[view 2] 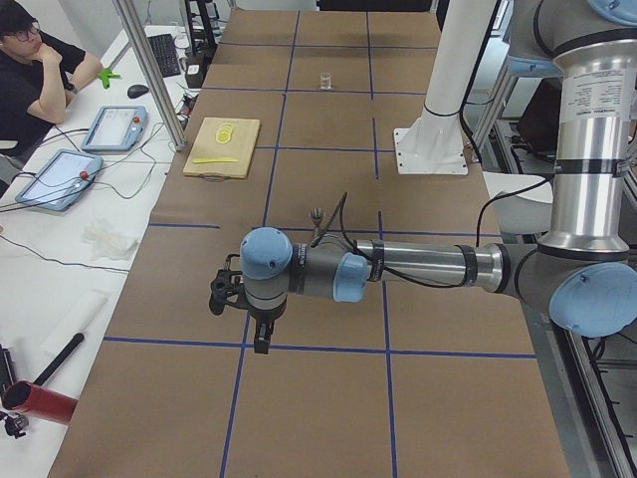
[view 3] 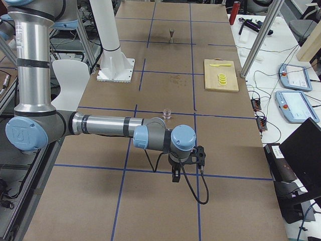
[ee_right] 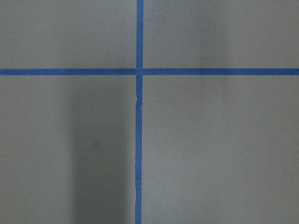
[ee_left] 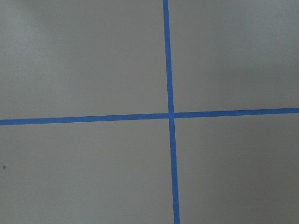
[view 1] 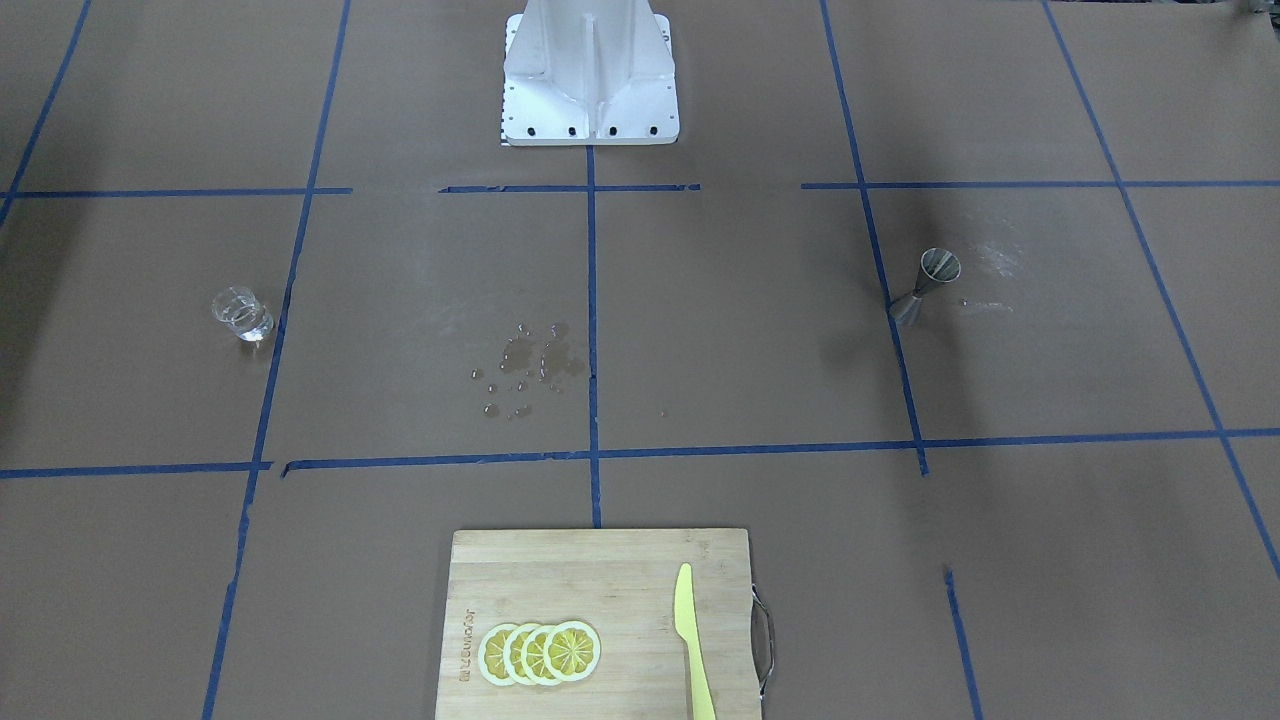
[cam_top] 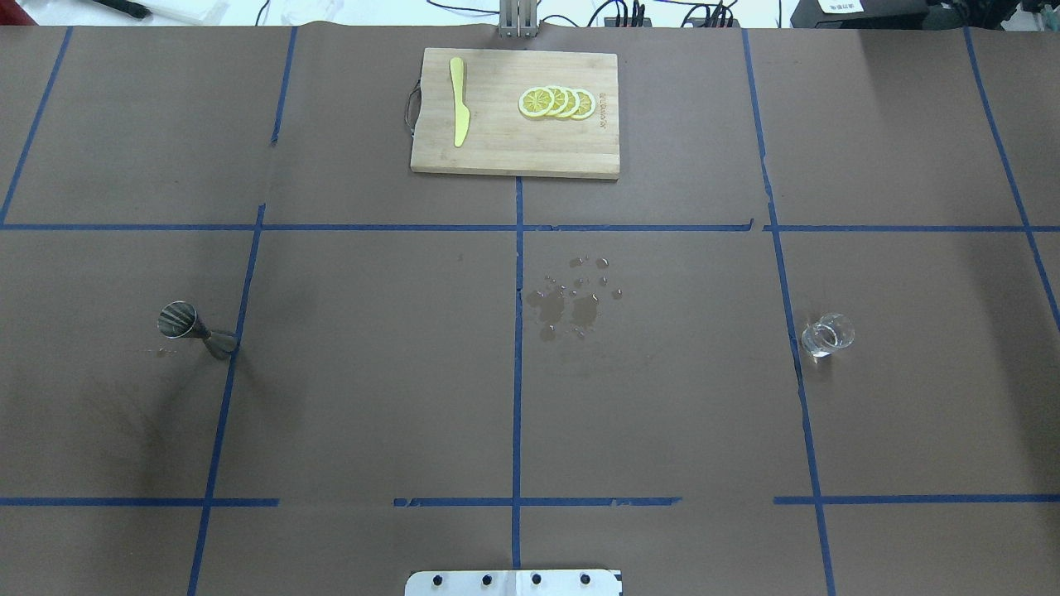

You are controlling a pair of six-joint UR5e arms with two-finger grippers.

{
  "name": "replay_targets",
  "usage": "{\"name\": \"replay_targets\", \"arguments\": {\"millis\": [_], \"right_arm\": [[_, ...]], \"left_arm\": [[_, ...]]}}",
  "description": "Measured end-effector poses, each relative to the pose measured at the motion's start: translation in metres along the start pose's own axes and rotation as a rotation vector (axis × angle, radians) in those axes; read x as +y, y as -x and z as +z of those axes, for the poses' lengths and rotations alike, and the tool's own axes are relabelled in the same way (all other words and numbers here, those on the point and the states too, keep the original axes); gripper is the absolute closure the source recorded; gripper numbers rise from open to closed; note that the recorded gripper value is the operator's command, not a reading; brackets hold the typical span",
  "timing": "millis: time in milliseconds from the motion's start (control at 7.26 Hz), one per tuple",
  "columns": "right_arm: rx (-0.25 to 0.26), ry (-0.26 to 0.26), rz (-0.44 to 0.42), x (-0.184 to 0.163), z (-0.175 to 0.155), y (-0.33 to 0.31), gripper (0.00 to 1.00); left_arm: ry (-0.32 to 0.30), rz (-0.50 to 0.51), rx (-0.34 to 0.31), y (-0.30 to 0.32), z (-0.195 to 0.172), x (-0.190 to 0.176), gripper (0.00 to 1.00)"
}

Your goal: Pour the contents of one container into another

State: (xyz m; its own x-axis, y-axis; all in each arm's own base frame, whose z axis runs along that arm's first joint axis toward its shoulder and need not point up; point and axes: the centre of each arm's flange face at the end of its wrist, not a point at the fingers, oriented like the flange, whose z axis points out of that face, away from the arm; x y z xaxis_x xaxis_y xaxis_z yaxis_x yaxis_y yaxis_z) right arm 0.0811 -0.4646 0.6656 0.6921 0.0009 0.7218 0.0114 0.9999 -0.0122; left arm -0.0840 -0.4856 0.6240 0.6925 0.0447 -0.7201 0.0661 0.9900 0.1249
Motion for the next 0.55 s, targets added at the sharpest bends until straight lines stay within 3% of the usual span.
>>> {"name": "replay_targets", "arguments": {"millis": [276, 551], "right_arm": [[-0.002, -0.004, -0.004, -0.001, -0.002, 0.003, 0.00], [-0.006, -0.020, -0.020, -0.004, -0.010, 0.011, 0.00]], "left_arm": [[-0.022, 0.018, 0.000, -0.011, -0.010, -0.005, 0.00], [-0.106, 0.045, 0.008, -0.056, -0.049, -0.015, 0.00]]}}
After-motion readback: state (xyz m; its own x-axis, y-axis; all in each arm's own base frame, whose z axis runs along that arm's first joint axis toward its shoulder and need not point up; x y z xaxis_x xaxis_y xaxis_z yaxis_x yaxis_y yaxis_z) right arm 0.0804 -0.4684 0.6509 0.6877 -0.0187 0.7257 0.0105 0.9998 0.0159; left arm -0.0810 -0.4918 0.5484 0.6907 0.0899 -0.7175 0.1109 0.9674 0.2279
